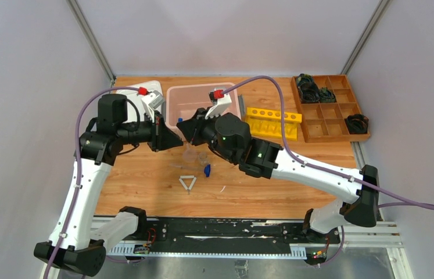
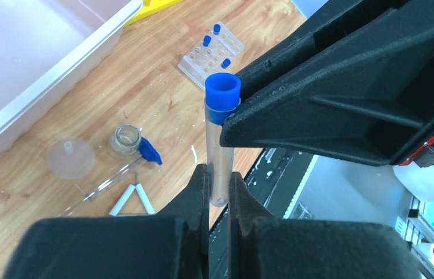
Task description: Organize the chemistry lab equipment
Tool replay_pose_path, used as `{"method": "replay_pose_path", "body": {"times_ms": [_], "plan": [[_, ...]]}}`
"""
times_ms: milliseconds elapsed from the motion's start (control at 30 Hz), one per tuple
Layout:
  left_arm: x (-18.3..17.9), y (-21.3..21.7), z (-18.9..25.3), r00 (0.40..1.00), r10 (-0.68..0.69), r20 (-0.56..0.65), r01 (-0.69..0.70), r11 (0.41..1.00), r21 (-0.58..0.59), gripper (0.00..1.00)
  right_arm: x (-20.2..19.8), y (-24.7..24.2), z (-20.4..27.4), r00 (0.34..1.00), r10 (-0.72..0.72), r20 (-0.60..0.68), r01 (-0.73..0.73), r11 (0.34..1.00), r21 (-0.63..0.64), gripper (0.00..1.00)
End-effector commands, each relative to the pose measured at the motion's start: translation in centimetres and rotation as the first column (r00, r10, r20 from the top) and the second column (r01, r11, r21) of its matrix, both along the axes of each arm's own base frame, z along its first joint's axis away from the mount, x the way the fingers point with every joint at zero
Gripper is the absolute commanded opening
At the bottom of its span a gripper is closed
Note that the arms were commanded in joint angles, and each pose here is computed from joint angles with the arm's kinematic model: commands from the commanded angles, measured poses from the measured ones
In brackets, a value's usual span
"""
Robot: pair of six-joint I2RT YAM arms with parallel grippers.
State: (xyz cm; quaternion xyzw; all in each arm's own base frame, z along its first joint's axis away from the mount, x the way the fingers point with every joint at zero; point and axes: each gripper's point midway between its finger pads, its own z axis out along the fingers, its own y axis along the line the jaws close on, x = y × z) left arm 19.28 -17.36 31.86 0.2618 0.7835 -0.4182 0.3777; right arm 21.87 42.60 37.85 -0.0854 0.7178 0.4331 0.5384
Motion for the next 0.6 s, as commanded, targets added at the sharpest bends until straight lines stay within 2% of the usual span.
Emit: {"method": "replay_pose_path", "body": {"times_ms": [0,33,67,167,367,567], "plan": [[-0.3,-0.1,0.7,0.997,-0.025,0.067,0.025,1.0,-0.001,0.0,0.3,-1.3,1.1,0.998,-0.06,-0.013,0.06,0.998,0.029,0.28],[-0.3,0.0,0.7,0.996,-0.025,0.082,0.024,1.0,0.006,0.0,0.4,-1.5,0.8,0.997,-0.061,-0.04,0.061,0.998,0.003,0.39],[-0.2,0.1,0.7,0.996,-0.018,0.088,0.017,1.0,0.011,0.0,0.7,-1.8,0.3,0.996,-0.055,-0.075,0.053,0.998,-0.037,0.45],[0.1,0.4,0.3,0.993,-0.014,0.121,0.009,0.999,0.041,0.0,0.9,-1.8,-0.5,0.989,-0.001,-0.151,-0.018,0.993,-0.121,0.55],[0.1,0.5,-0.3,0.991,-0.023,0.132,0.016,0.998,0.057,0.0,0.1,-0.9,-0.2,0.977,0.112,-0.18,-0.146,0.971,-0.191,0.54],[0.2,0.4,0.3,0.99,-0.024,0.14,0.017,0.999,0.051,0.0,0.0,0.1,-0.5,0.963,0.164,-0.212,-0.212,0.951,-0.225,0.52]]}}
